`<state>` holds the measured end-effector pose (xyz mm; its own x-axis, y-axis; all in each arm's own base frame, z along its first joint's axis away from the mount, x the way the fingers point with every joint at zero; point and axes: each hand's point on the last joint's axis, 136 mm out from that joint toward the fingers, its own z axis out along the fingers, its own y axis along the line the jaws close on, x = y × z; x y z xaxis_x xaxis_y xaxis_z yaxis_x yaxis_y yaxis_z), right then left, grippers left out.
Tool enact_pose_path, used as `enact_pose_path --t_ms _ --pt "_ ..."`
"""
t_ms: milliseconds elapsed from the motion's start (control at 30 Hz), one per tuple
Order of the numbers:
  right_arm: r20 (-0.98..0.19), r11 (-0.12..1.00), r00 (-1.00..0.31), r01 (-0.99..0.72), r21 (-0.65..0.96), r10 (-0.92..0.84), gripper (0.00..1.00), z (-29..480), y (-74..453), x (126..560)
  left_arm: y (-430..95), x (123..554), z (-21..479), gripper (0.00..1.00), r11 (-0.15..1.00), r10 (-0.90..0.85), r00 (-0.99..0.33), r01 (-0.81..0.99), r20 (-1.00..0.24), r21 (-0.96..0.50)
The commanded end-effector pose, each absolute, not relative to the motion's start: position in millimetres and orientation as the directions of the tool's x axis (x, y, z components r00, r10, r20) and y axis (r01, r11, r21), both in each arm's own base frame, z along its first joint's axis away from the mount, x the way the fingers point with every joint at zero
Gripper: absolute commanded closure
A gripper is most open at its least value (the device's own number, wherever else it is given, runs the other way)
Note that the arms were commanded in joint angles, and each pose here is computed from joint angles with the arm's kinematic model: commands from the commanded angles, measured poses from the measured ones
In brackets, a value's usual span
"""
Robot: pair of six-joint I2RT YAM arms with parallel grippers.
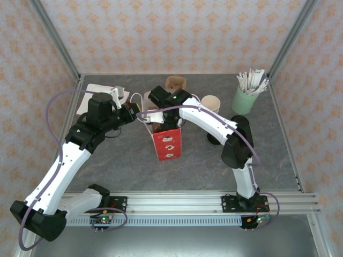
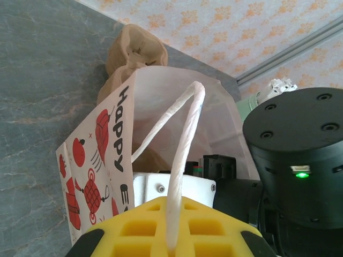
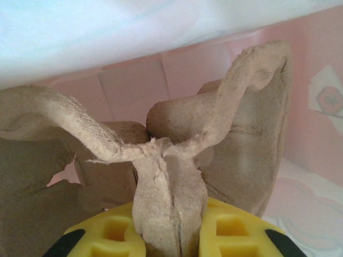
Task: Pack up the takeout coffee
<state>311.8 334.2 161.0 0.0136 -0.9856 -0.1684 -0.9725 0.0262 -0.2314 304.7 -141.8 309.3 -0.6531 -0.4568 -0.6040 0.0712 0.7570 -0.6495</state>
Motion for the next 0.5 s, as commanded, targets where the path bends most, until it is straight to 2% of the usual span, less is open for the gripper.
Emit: enact_pose_path --t_ms 0,467 --pt "-0.125 0.035 -0.011 -0.98 -0.195 -0.992 0.81 144 331 312 -143 300 320 0.96 0.751 -0.45 -0.647 0.098 -0.615 -0.653" --pt "-0.073 0.033 -0.023 -0.99 -0.135 -0.997 0.79 118 328 306 -148 302 322 0.96 0.738 -0.447 -0.656 0.114 -0.608 -0.666"
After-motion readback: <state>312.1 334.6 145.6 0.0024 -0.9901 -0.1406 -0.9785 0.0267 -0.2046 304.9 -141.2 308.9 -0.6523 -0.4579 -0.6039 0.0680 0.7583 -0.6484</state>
